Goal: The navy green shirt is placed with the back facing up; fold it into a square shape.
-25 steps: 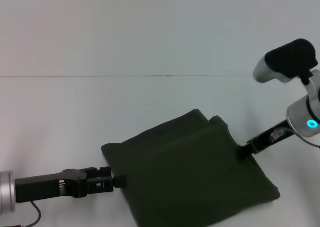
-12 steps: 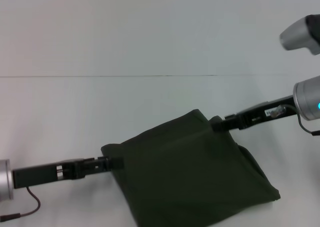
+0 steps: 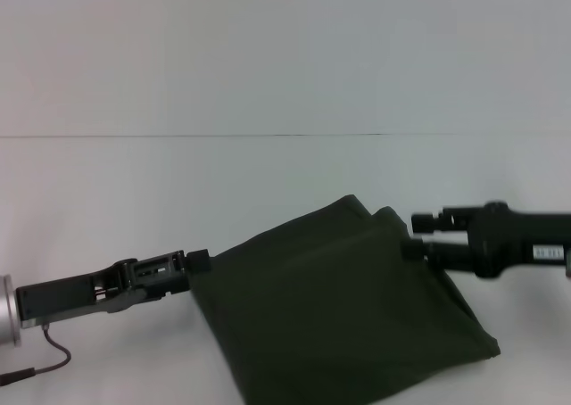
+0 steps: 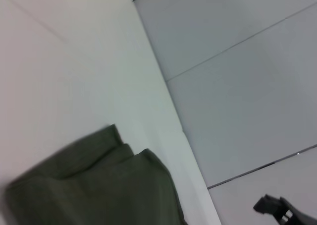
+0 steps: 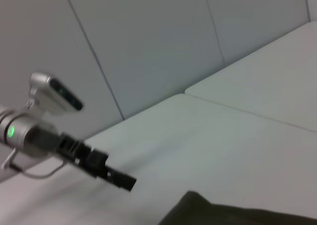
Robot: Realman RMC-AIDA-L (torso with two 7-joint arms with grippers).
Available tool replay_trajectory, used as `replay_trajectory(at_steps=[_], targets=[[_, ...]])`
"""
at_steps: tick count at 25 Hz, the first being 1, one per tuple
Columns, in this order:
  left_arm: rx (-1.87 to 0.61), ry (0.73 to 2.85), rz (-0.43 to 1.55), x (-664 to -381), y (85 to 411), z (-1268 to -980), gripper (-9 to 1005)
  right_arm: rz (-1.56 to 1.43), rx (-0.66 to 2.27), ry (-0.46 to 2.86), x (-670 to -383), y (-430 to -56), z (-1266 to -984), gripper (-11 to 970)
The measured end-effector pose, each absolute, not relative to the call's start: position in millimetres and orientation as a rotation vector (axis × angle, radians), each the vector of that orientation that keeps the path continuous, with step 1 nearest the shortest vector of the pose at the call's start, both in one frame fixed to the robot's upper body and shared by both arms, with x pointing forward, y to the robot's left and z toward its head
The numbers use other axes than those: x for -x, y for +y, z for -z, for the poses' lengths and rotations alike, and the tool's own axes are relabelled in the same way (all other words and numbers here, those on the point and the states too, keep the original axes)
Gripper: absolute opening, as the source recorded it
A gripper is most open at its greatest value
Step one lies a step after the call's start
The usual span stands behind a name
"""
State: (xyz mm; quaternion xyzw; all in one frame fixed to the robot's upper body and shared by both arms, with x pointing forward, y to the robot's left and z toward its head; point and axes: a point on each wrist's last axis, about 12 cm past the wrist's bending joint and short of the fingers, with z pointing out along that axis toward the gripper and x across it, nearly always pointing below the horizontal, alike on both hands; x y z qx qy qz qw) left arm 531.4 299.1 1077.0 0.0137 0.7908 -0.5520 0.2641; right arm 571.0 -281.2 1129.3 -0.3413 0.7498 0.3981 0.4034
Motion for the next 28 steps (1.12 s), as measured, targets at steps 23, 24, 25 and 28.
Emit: replay_trajectory(at_steps=[23,24,25,28], targets=[[0.273,2.463,1.399,-558,282,-1066,916,-0.743,0.898,1.772,-521,-320,-1076,938],[0.286,2.47,1.388,-559,282,-1065,915,-0.741,0.893,1.772,-520,-321,-1076,938],[0.301,2.473,1.377,-559,282,-1064,915,-0.74,0.89,1.773,-520,-322,-1075,937],[0.337,2.475,1.353,-559,284,-1061,915,-0.744,0.889,1.772,-519,-322,-1075,937]])
